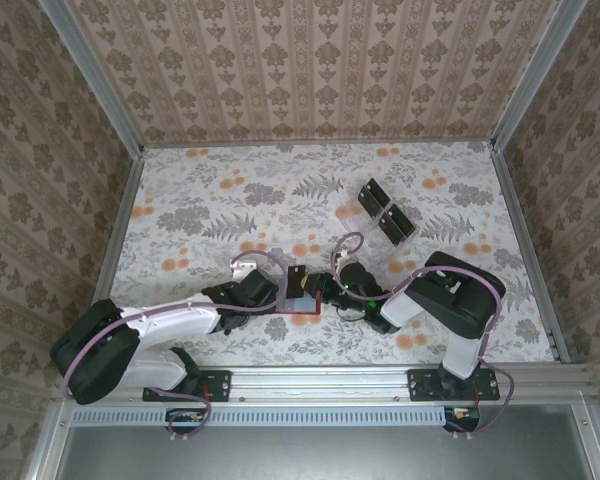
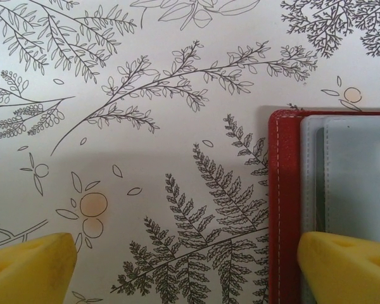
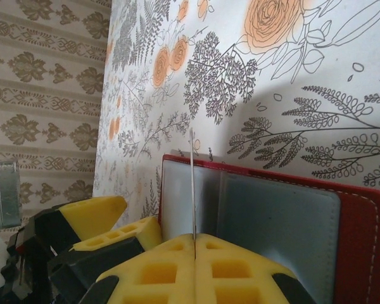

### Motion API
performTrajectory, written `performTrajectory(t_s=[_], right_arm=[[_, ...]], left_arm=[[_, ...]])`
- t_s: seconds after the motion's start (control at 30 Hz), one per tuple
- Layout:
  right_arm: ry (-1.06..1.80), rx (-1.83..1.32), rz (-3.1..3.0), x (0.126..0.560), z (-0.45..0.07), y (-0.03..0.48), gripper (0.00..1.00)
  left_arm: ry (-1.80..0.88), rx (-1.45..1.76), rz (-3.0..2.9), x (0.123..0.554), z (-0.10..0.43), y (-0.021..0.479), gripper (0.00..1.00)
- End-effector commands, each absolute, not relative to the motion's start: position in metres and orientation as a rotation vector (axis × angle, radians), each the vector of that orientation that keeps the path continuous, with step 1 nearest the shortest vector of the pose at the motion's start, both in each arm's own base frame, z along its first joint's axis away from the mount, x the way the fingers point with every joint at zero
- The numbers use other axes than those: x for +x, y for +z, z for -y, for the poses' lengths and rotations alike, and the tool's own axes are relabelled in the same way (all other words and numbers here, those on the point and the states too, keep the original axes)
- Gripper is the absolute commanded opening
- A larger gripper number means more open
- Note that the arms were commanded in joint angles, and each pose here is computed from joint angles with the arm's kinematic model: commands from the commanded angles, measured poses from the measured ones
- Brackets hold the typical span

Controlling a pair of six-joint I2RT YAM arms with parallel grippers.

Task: Put the credit cards into the card holder

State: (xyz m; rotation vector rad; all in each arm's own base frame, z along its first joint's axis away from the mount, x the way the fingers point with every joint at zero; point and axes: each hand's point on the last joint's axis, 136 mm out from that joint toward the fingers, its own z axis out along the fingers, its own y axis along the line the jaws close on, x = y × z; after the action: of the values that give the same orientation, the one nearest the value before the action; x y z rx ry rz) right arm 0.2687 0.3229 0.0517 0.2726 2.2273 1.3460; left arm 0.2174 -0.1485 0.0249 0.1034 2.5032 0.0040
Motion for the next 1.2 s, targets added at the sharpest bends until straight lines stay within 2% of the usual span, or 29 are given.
performTrajectory(t_s=[0.0,0.43,1.17], right_arm=[[1.406,0.270,-2.220,0.260,-0.328,0.051,0.00],[1.397,0.293,-2.244,0.254,-0.326,0.041,0.00],[1.403,0.322,-2.299,0.244,-0.327,0.028,0.00]], left_arm=[[0.056,0.122,-2.557,0.205,0.138,0.010,1.00],[0.050,0.150,-2.510,0.212,0.141,0.033,1.00],[0.074,0.149,-2.550,0.206,0.137,0.013,1.00]])
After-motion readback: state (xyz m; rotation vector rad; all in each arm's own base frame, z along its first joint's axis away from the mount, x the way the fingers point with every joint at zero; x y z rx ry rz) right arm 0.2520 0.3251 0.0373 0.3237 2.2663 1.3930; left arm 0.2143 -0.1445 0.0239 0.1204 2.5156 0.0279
